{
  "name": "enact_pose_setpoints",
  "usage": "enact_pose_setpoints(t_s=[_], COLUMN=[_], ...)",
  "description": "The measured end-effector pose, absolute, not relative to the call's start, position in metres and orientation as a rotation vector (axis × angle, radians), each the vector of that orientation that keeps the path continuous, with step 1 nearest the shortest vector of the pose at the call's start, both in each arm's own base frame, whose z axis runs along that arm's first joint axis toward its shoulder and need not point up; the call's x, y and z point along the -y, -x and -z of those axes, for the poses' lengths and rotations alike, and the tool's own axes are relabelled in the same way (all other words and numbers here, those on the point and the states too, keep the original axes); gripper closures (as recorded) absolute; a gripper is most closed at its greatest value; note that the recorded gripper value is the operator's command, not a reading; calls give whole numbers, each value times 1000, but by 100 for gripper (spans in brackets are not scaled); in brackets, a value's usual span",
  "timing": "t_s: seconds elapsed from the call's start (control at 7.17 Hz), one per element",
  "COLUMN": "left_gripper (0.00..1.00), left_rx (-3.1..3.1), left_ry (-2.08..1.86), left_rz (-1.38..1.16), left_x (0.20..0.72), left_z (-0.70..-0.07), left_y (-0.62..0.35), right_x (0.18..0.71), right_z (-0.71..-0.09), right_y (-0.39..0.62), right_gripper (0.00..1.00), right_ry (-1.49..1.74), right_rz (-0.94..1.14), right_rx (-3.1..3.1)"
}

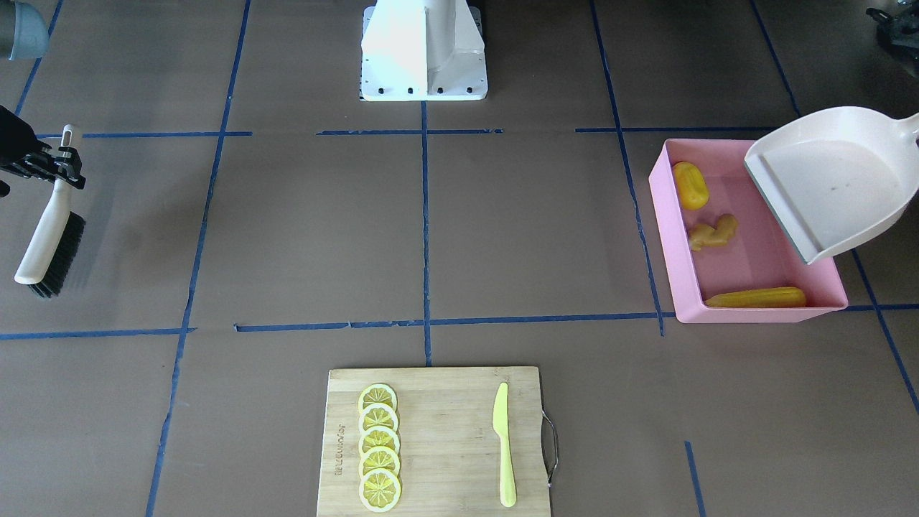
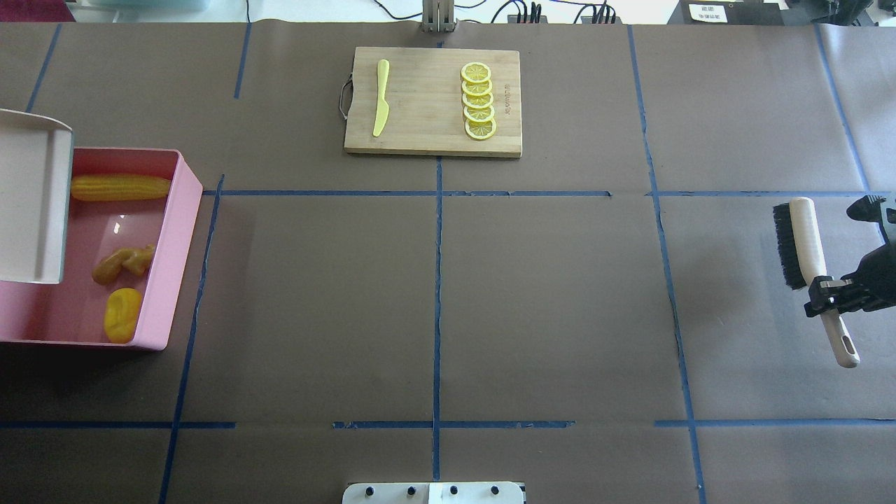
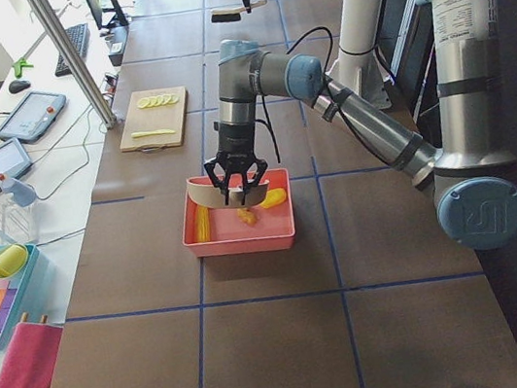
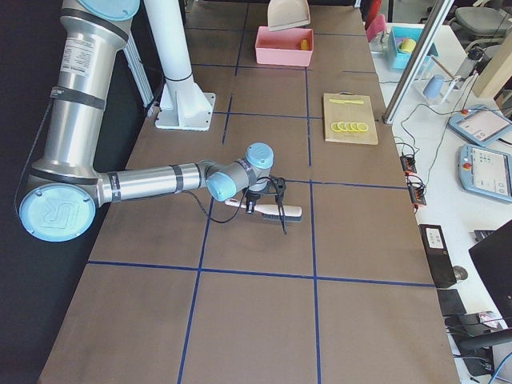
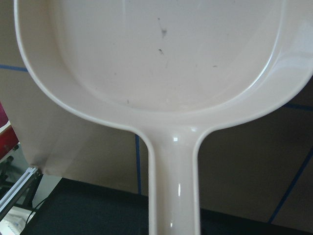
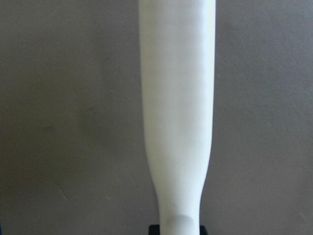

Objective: Sweep and dump trash into bin

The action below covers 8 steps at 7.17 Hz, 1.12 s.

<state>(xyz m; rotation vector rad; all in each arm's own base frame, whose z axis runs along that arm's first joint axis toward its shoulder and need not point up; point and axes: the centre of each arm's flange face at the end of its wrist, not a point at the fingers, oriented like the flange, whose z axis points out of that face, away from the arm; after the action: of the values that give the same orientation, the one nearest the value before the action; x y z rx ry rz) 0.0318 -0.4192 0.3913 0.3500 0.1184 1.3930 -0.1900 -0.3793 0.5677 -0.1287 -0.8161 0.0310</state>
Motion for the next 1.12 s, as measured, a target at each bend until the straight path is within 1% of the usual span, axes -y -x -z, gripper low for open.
enact_pose_setpoints(t_s=[0.56, 0.7, 0.84, 0.98, 1.12], left_gripper=[100, 99, 99, 99, 99], left_rx=[-411, -459, -493, -513, -523], left_ry=[-491, -516, -537, -550, -558], left_rz=[-1341, -1314, -1294, -1283, -1272], left_x=[401, 400, 402, 404, 406], left_z=[-361, -351, -341, -335, -330], left_y=[-51, -55, -59, -62, -64], right_x=[373, 369, 366, 364, 364], right_z=[-564, -566, -569, -570, -570], right_y=[216, 222, 227, 230, 233], right_gripper=[96, 84, 47, 0, 0], right_ry=[149, 152, 158, 162, 162], right_rz=[-13, 0, 10, 18, 26], right_rx=[805, 791, 783, 780, 779])
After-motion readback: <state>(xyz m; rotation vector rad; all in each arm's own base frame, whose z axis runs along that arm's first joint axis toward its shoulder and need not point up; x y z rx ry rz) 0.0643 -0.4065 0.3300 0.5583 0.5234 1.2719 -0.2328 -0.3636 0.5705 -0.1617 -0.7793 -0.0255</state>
